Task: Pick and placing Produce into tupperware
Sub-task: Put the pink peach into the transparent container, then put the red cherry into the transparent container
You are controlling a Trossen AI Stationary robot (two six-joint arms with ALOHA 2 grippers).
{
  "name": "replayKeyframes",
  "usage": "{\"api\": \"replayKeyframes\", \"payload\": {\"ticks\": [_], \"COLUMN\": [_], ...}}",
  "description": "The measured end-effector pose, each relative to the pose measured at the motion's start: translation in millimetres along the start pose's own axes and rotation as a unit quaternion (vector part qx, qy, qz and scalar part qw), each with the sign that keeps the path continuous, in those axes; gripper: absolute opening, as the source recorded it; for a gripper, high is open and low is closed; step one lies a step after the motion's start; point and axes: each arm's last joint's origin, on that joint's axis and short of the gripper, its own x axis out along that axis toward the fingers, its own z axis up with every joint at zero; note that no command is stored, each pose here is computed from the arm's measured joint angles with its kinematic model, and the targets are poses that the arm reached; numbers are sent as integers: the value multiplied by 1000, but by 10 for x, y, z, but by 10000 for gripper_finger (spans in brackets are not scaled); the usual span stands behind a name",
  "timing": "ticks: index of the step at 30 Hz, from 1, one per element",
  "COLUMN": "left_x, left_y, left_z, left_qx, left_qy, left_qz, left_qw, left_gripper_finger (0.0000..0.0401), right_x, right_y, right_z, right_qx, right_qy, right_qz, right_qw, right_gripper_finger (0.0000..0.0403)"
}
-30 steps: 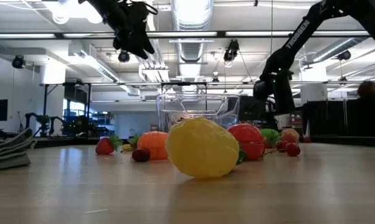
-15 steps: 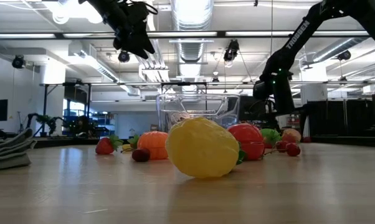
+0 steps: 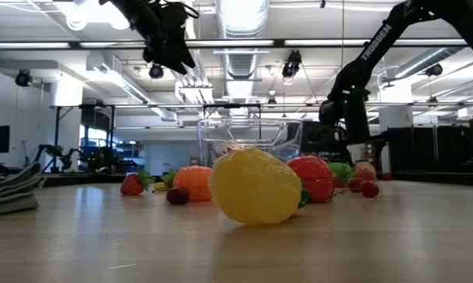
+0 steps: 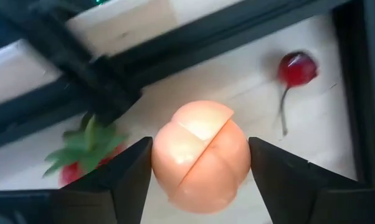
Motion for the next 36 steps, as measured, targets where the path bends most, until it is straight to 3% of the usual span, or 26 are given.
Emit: {"api": "replayKeyframes", "payload": {"ticks": [5,9,16,19,21,24,32,36], "left_x": [-1,1,1,2,2,2,5,5], "left_y": [0,0,0,-1,-1,-2,-3,-3], "left_z": [9,6,1,-14,-24,-60,-99,-98], "left_qx": [3,5,5,15,18,20,22,33], "left_qy": [-4,-4,-1,6,12,29,47,47], "left_qz": [0,0,0,0,-1,-2,-3,-3], "left_qw": [1000,1000,1000,1000,1000,999,999,998], "left_gripper_finger": [263,263,263,263,263,263,263,263], "right_x": [-284,-627,-940,-1051,-1128,-1179,-1110,-1112], "right_y": [113,249,622,789,836,851,1034,1136], "right_z": [-243,-635,-1596,-1958,-2145,-2343,-2754,-2794], "right_qx": [-31,-76,-211,-246,-253,-270,-348,-347], "right_qy": [-18,-29,-4,2,-12,-44,-70,-68], "right_qz": [39,95,209,272,287,285,323,322], "right_qw": [999,992,955,930,924,919,877,878], "right_gripper_finger": [252,249,253,255,255,255,297,326]}}
